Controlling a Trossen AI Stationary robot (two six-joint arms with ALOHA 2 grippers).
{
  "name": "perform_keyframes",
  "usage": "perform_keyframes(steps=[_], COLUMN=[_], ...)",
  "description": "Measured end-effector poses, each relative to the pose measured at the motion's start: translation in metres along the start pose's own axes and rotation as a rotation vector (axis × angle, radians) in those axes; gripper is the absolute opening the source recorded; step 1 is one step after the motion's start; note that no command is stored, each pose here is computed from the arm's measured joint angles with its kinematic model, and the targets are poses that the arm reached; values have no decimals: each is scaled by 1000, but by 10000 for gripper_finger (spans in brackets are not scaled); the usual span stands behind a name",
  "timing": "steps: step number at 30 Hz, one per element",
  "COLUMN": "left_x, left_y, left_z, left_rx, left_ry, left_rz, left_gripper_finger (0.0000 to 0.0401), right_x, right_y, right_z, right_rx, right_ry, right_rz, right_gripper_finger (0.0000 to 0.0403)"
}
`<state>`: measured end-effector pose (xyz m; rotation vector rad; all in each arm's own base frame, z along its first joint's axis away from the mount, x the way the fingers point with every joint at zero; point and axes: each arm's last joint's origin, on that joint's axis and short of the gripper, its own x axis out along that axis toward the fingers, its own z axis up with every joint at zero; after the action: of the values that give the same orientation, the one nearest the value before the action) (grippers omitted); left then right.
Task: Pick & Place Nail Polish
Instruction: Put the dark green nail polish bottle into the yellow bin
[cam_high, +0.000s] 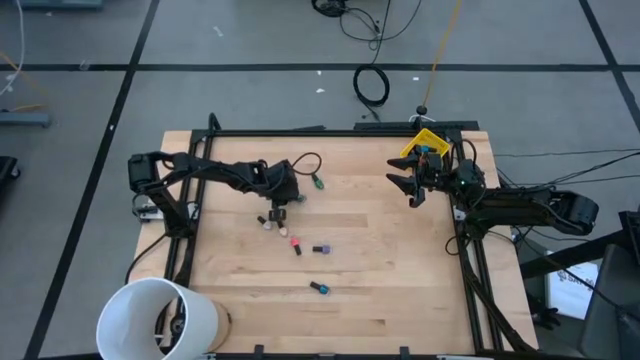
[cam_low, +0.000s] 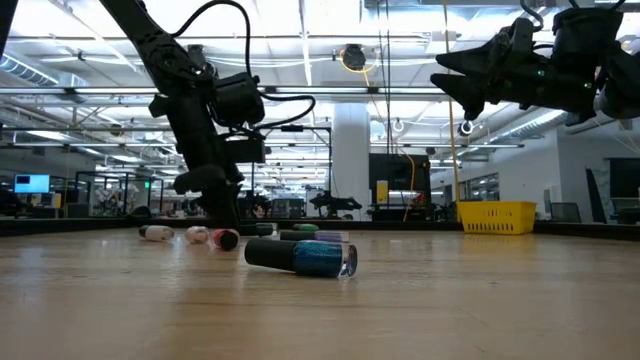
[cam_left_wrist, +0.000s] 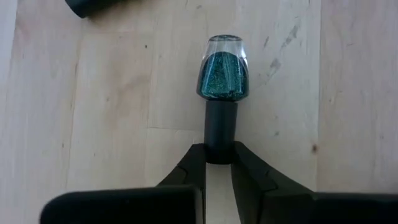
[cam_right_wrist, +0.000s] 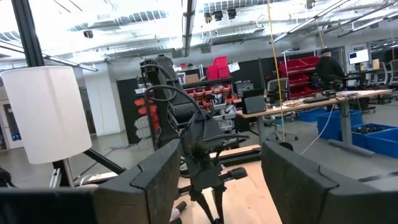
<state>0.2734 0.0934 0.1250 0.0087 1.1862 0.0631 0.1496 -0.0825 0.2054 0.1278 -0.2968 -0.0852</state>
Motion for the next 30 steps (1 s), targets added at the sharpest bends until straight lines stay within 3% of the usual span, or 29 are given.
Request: perform_keyframes(steps=[6, 10, 18, 25, 30], left_x=[-2, -12, -44, -57, -64], left_y=[-4, -8, -5, -7, -10], left_z=[3, 8, 33, 55, 64], left_rx=[-32, -120, -393, -299, -264], left_ry=[-20, -56, -264, -499, -574], left_rz=[-16, -55, -277, -524, -642], left_gripper_finger=[30, 30, 30, 30, 30], right_x=[0, 0, 10, 35, 49], right_y=[0, 0, 8, 20, 34], right_z=[0, -1, -10, -15, -23], right_rx=[6, -2, -107, -175, -223], right_ry=[0, 11, 108, 294, 348], right_rz=[0, -2, 0, 38, 125], right_gripper_finger=[210, 210, 210, 210, 210])
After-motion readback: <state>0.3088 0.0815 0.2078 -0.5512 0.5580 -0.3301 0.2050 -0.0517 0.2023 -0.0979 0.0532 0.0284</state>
